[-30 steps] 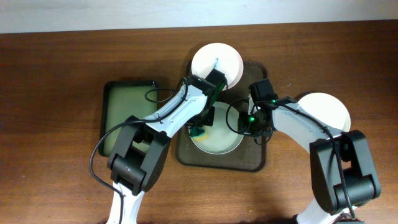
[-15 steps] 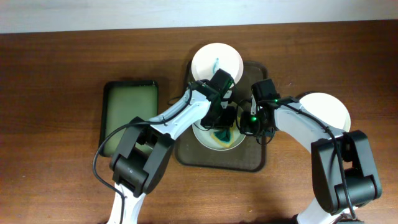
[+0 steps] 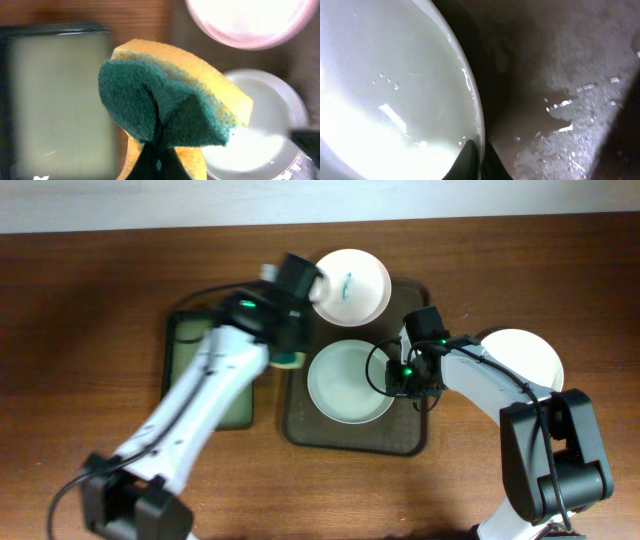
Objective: Clean dirty plates on tray and stack at the side
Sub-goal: 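Scrub the second plate with the sponge in the left gripper, then lift the second plate with the right gripper and stack it on the first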
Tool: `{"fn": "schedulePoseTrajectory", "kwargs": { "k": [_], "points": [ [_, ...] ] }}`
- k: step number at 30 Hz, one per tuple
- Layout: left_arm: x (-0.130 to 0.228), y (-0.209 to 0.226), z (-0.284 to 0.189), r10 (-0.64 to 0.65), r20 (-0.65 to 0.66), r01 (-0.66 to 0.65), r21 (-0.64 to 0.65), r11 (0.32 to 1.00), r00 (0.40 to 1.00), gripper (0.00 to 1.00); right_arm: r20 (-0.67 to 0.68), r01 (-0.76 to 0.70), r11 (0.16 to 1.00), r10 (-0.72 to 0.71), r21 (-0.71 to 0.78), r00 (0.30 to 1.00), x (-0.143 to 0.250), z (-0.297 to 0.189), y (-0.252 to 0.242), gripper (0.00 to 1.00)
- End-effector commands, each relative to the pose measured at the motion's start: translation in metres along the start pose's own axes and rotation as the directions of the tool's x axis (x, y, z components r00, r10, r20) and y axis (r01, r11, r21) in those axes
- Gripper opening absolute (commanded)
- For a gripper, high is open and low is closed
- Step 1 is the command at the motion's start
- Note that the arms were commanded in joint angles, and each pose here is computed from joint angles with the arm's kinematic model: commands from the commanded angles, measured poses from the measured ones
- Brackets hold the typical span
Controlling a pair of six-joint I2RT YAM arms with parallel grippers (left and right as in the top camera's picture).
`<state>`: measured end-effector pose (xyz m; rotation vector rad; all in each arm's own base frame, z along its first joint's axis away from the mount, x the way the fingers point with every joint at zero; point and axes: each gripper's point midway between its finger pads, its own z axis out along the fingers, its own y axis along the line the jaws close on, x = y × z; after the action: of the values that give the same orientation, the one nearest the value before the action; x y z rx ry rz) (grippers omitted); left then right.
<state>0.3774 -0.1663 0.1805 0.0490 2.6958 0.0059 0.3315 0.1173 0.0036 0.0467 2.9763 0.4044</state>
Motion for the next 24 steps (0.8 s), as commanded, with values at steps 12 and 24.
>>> {"fn": "schedulePoseTrajectory", "kwargs": {
  "k": [12, 24],
  "points": [
    [0.078, 0.164, 0.096, -0.327, -0.192, 0.302, -0.148, 0.942, 0.925, 0.0, 0.41, 0.126, 0.791, -0.437, 0.599, 0.801, -0.01, -0.162, 0.024, 0.04],
    [0.077, 0.164, 0.096, -0.327, -0.188, 0.303, -0.146, 0.942, 0.926, 0.0, 0.446, -0.09, 0.46, -0.768, 0.884, 0.46, 0.018, -0.254, 0.086, 0.04]
  ]
}}
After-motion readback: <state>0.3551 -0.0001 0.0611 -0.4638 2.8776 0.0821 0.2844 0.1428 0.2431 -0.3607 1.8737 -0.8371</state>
